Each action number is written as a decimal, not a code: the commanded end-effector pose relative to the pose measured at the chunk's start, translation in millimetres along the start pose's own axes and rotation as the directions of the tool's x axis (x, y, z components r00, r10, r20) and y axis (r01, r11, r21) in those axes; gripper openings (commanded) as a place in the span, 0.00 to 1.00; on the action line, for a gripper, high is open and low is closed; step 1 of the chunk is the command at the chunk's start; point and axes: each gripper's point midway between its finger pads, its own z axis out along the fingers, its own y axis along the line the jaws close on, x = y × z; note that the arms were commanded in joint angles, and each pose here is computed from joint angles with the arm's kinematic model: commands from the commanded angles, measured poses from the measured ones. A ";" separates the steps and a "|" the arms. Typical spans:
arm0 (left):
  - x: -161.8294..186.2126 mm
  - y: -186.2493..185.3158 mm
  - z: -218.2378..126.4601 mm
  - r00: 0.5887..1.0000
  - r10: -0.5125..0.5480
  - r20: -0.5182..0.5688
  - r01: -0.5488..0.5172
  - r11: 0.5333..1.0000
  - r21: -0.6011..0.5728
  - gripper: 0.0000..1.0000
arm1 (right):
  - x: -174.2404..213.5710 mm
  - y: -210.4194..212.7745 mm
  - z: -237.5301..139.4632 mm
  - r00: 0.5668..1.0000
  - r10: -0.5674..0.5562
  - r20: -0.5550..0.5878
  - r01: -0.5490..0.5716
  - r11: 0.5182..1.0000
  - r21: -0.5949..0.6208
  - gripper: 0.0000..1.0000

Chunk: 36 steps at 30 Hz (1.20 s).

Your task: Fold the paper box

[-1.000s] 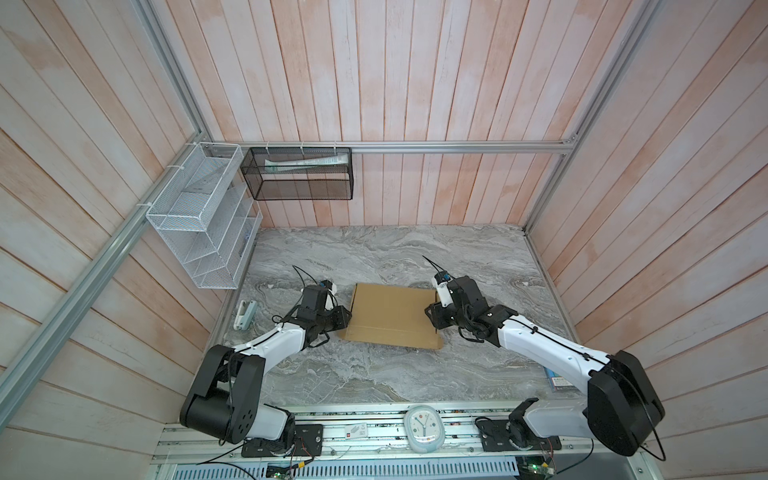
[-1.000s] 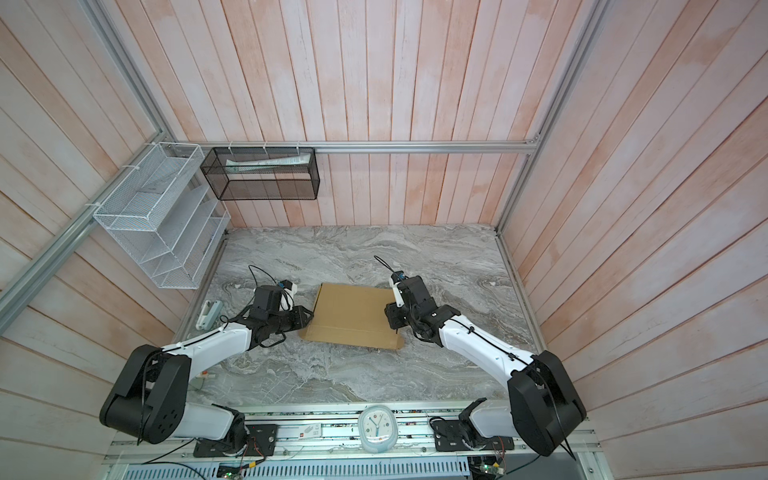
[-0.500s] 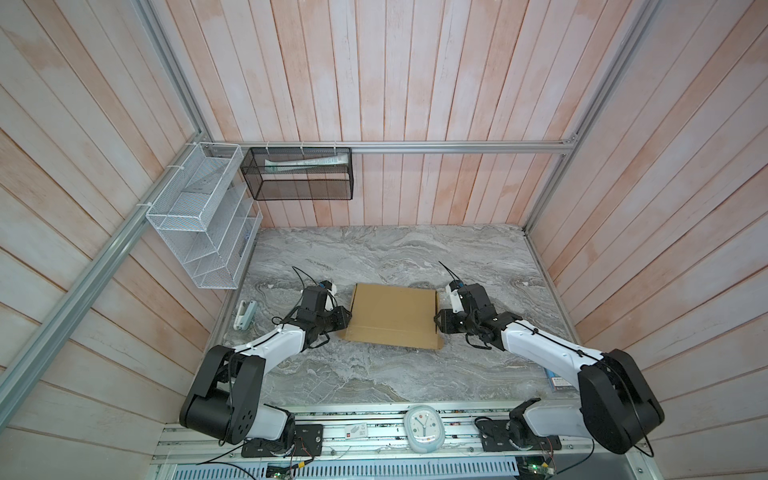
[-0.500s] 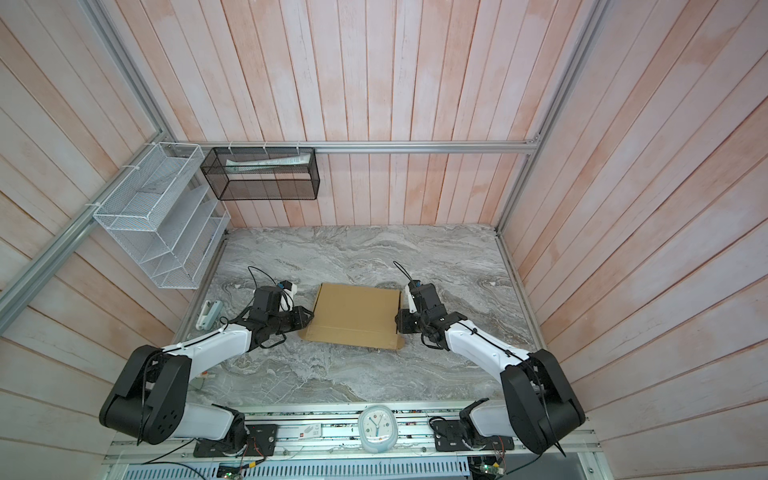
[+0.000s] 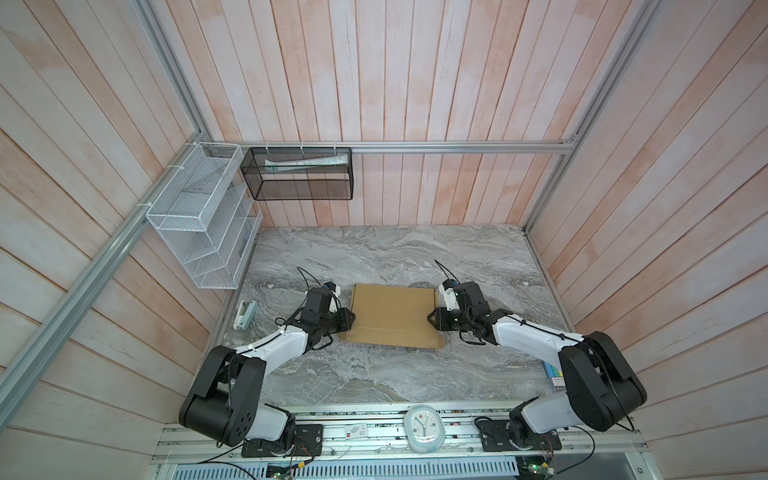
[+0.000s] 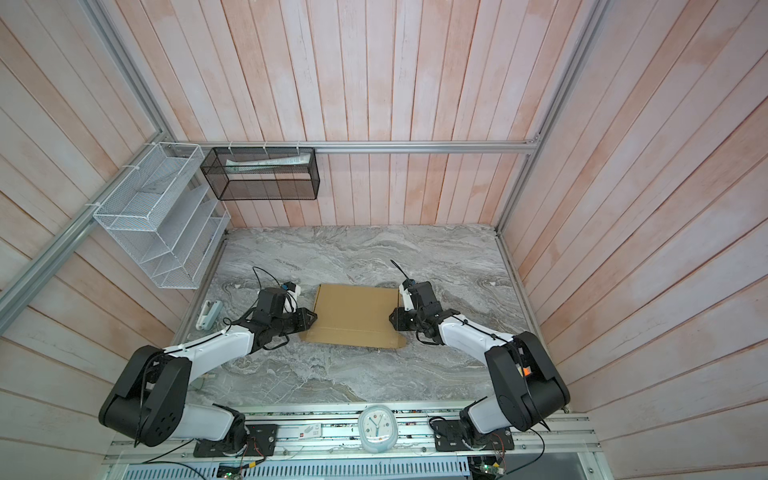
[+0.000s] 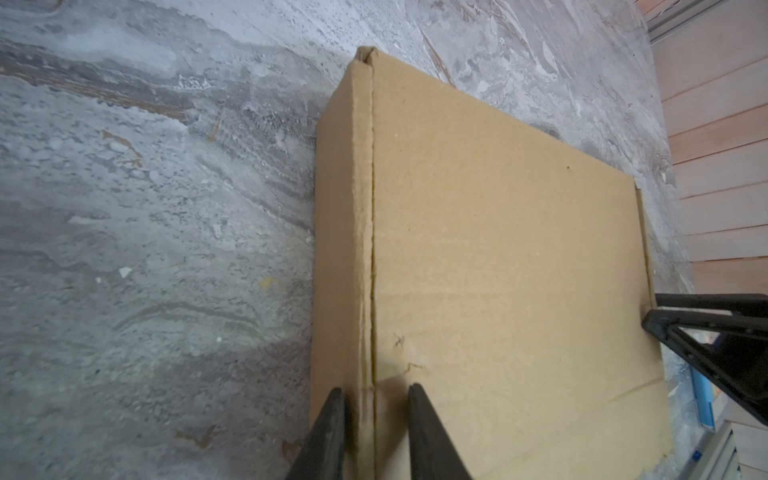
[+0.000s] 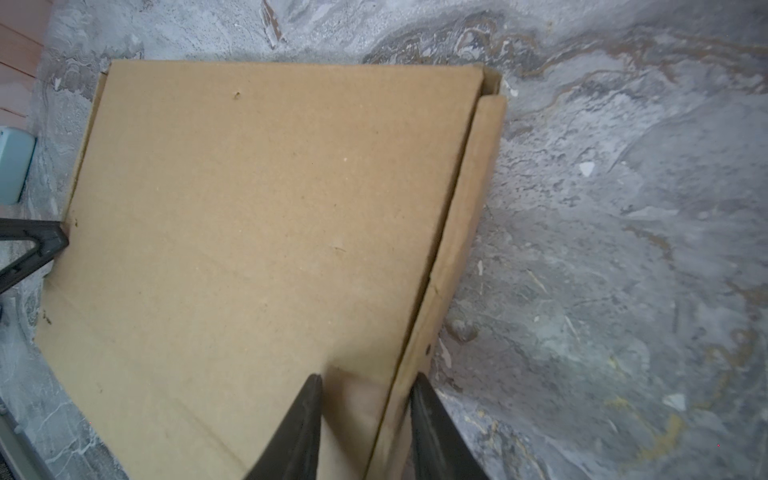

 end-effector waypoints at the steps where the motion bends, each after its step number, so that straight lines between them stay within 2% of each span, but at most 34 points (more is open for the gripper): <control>1: 13.1 -6.9 4.7 0.999 0.001 -0.037 0.000 1.000 0.024 0.28 | -8.5 13.6 3.4 1.000 -0.010 0.008 0.011 0.998 -0.056 0.33; 11: 4.1 -2.8 -0.7 1.000 -0.001 -0.005 0.001 1.000 -0.017 0.28 | -6.9 5.8 9.0 1.000 -0.015 -0.004 0.015 1.000 -0.023 0.20; 17: -19.8 4.4 -12.8 0.999 -0.007 0.040 0.009 0.999 -0.042 0.37 | -5.1 1.9 10.3 1.000 -0.015 -0.009 0.015 1.000 -0.010 0.18; 25: -42.6 6.8 -23.3 0.998 0.019 0.062 -0.015 0.998 -0.066 0.37 | -5.0 0.5 9.3 1.000 -0.014 -0.001 0.014 1.000 -0.016 0.17; 36: -41.4 15.7 -18.0 0.999 0.039 0.017 -0.038 0.995 -0.096 0.28 | -7.5 -0.6 8.9 1.000 -0.016 0.003 0.016 1.000 -0.020 0.16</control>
